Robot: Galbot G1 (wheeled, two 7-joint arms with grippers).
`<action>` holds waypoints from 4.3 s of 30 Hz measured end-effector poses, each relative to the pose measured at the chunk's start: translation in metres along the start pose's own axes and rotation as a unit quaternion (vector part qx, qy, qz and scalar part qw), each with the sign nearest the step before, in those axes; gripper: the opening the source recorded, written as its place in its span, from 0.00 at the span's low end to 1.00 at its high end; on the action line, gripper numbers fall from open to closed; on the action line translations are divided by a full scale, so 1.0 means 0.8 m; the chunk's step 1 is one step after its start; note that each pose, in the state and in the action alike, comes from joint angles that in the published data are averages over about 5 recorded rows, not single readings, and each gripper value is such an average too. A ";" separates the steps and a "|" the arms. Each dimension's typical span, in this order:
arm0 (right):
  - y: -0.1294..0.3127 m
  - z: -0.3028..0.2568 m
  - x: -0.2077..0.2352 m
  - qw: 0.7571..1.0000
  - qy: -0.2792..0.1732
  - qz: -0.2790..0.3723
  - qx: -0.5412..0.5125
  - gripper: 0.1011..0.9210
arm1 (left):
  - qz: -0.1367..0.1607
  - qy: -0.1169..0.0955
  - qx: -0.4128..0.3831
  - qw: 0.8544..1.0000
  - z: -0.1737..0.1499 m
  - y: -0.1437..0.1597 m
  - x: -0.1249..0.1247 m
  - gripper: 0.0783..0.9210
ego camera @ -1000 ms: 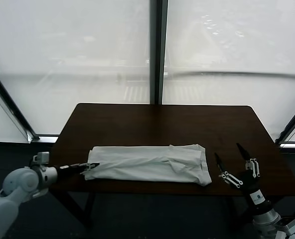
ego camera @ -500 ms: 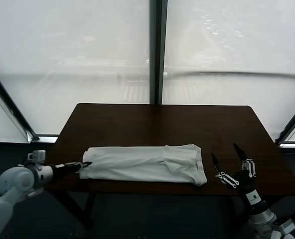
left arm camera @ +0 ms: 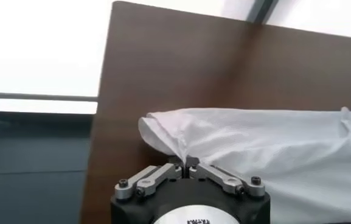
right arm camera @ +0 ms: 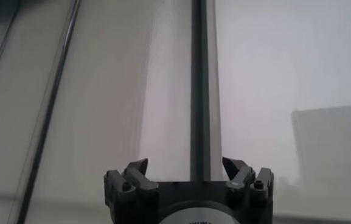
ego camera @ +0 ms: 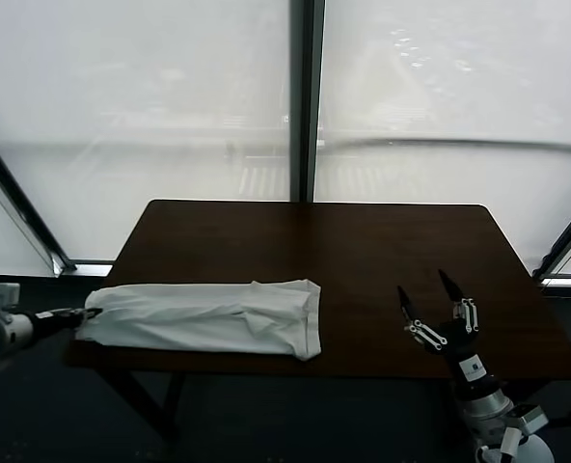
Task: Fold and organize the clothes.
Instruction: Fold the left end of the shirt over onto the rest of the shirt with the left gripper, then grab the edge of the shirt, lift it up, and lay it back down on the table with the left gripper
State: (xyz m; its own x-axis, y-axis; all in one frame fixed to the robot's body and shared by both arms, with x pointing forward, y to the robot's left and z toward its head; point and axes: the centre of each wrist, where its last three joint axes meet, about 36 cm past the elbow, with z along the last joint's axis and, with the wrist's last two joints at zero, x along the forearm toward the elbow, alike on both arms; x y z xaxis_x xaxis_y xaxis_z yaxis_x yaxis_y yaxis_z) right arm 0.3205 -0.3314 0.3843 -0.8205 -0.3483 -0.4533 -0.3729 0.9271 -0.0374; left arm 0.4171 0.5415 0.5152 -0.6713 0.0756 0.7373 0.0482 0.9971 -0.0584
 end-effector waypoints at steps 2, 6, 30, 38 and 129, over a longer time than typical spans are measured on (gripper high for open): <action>0.000 0.001 -0.002 1.000 -0.001 0.000 0.000 0.98 | -0.015 0.000 -0.003 1.000 0.000 0.008 0.007 0.11; -0.001 0.001 -0.002 1.000 -0.003 0.001 -0.001 0.98 | -0.035 -0.004 -0.003 0.999 0.001 0.013 0.019 0.11; 0.019 -0.010 0.012 1.000 -0.004 0.020 -0.003 0.98 | 0.147 -0.097 -0.060 0.983 0.008 -0.225 0.037 0.11; 0.030 -0.010 0.019 1.000 0.005 0.027 -0.003 0.98 | 0.175 -0.102 -0.051 0.978 0.013 -0.260 0.009 0.11; 0.072 0.024 -0.051 0.980 0.191 0.009 0.053 0.98 | 0.165 -0.170 -0.083 0.968 0.039 -0.331 -0.025 0.98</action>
State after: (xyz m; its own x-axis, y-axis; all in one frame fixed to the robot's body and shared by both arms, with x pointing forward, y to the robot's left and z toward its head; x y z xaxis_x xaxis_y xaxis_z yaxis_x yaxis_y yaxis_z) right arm 0.3410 -0.2611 0.3832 -0.9367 -0.3387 -0.0889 -0.3258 0.9360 -0.1336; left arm 0.3949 0.2755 0.4949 -0.8020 0.4132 0.4314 0.4007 0.9077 -0.1244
